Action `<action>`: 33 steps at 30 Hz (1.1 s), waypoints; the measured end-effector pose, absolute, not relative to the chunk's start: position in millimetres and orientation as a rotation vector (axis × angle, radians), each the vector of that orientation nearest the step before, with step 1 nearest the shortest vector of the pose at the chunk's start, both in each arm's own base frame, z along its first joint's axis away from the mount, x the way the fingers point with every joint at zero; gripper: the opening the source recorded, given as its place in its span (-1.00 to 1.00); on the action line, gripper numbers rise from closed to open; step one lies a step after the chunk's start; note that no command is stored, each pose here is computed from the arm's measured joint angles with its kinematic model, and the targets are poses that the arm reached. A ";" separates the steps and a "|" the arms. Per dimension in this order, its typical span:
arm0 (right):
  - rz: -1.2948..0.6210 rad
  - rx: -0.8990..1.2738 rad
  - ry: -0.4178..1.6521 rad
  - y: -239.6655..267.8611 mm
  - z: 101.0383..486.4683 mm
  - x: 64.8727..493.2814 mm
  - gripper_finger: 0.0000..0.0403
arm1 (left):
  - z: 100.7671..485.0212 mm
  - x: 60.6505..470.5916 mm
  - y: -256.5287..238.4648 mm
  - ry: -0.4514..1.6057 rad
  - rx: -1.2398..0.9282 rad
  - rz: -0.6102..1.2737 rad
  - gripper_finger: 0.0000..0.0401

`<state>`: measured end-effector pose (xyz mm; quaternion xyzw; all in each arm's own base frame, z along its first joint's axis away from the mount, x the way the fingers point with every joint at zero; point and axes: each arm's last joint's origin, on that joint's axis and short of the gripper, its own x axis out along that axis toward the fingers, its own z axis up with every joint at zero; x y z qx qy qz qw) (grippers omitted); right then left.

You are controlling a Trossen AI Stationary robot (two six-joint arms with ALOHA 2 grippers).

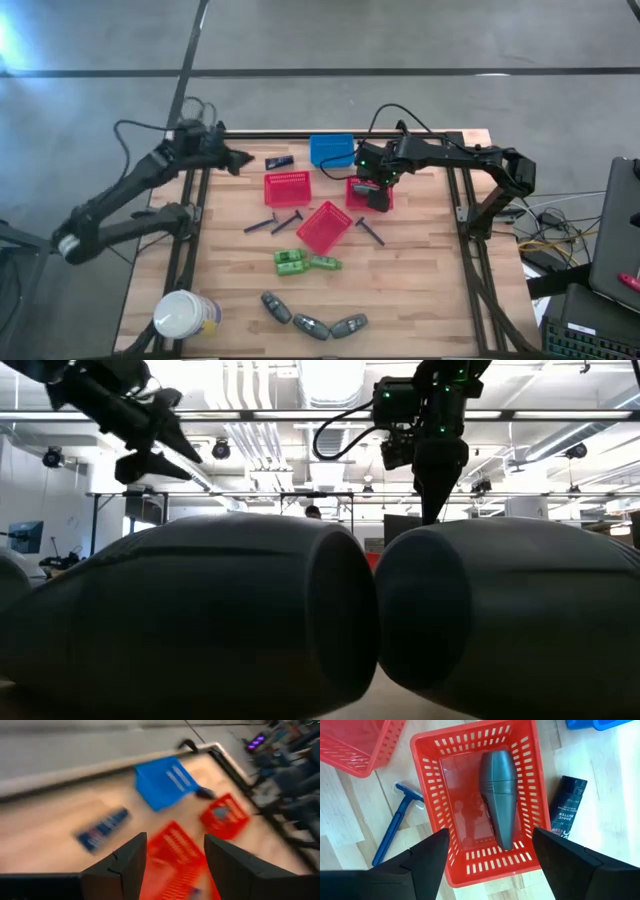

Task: Pick & Place Travel size toiletries
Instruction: Put the blue razor into the top left red bin

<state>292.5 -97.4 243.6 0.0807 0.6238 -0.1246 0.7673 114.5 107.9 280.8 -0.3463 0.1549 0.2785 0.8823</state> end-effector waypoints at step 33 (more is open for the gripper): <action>-0.230 0.136 1.392 -96.5 242.9 289.7 0.68 | 207.9 173.2 -16.1 1.035 -0.211 0.214 0.01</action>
